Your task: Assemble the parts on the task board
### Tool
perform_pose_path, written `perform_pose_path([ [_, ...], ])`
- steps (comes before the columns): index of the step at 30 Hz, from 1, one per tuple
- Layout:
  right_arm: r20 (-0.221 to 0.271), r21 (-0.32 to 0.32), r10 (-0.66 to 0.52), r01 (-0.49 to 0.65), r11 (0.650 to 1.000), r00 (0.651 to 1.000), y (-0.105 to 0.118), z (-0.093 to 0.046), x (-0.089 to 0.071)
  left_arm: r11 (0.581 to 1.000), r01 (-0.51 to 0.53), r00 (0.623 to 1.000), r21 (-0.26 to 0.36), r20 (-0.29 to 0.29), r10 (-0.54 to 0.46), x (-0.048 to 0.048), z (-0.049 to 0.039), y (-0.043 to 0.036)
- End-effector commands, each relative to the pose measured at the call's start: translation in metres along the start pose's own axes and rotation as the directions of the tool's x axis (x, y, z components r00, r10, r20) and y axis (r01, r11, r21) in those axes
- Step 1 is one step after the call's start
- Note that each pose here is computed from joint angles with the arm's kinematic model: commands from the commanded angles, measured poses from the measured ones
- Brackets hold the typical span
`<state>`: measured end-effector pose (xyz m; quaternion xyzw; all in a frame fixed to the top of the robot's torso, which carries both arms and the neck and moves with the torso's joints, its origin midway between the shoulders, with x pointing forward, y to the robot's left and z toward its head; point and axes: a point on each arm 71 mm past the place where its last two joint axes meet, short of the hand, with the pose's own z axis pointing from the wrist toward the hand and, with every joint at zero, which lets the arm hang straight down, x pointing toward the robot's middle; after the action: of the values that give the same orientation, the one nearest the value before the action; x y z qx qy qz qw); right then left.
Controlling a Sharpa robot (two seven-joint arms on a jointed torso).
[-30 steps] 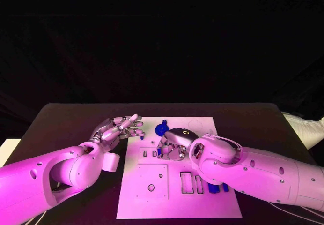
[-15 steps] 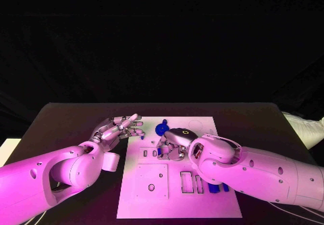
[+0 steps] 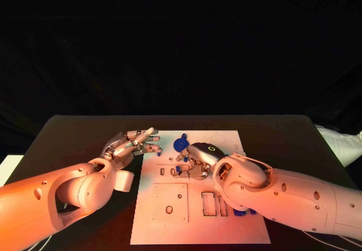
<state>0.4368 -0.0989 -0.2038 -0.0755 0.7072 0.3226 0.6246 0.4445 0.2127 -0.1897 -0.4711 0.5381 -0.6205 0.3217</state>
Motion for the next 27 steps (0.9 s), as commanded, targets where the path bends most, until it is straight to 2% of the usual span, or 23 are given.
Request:
perform_pose_path([
  [1,0.142,-0.105,0.109,-0.094,0.99,0.984,0.007,-0.005,-0.014,1.0,0.006,1.0,-0.007,-0.018,-0.006,0.0015,0.0008,0.0005],
  [5,0.158,-0.209,0.203,-0.168,0.963,0.966,0.008,-0.013,-0.027,0.999,-0.019,1.0,-0.042,-0.021,0.018,-0.0006,0.0023,0.0036],
  [7,0.151,-0.23,0.241,-0.203,0.952,0.959,0.006,-0.017,-0.033,0.997,-0.04,0.999,-0.069,-0.028,0.038,-0.0017,0.0028,0.0056],
  [10,0.15,-0.242,0.318,-0.277,0.93,0.936,-0.005,-0.022,-0.049,0.981,-0.123,0.992,-0.147,-0.049,0.117,-0.004,0.0028,0.0105],
  [14,0.196,-0.209,0.419,-0.38,0.901,0.887,-0.026,-0.029,-0.069,0.921,-0.286,0.958,-0.265,-0.115,0.264,-0.0055,0.0036,0.0147],
  [17,0.237,-0.162,0.47,-0.443,0.882,0.85,-0.045,-0.033,-0.08,0.829,-0.442,0.896,-0.343,-0.206,0.393,-0.0037,0.0079,0.0132],
  [20,0.266,-0.125,0.497,-0.482,0.868,0.826,-0.059,-0.037,-0.087,0.705,-0.588,0.809,-0.397,-0.291,0.511,-0.002,0.0137,0.0094],
  [21,0.27,-0.121,0.499,-0.485,0.866,0.824,-0.061,-0.038,-0.087,0.687,-0.606,0.795,-0.401,-0.302,0.526,-0.0018,0.0145,0.0088],
  [23,0.287,-0.097,0.507,-0.501,0.86,0.813,-0.069,-0.042,-0.091,0.547,-0.727,0.684,-0.416,-0.367,0.63,0.0008,0.0216,0.0031],
  [24,0.288,-0.096,0.507,-0.502,0.859,0.813,-0.07,-0.043,-0.091,0.538,-0.734,0.676,-0.416,-0.37,0.637,0.001,0.0221,0.0026],
  [25,0.293,-0.088,0.508,-0.506,0.858,0.81,-0.072,-0.044,-0.092,0.486,-0.77,0.631,-0.413,-0.385,0.673,0.0025,0.0258,-0.0003],
  [27,0.298,-0.077,0.508,-0.51,0.857,0.808,-0.075,-0.046,-0.092,0.412,-0.816,0.563,-0.405,-0.398,0.724,0.0054,0.0327,-0.0052],
])
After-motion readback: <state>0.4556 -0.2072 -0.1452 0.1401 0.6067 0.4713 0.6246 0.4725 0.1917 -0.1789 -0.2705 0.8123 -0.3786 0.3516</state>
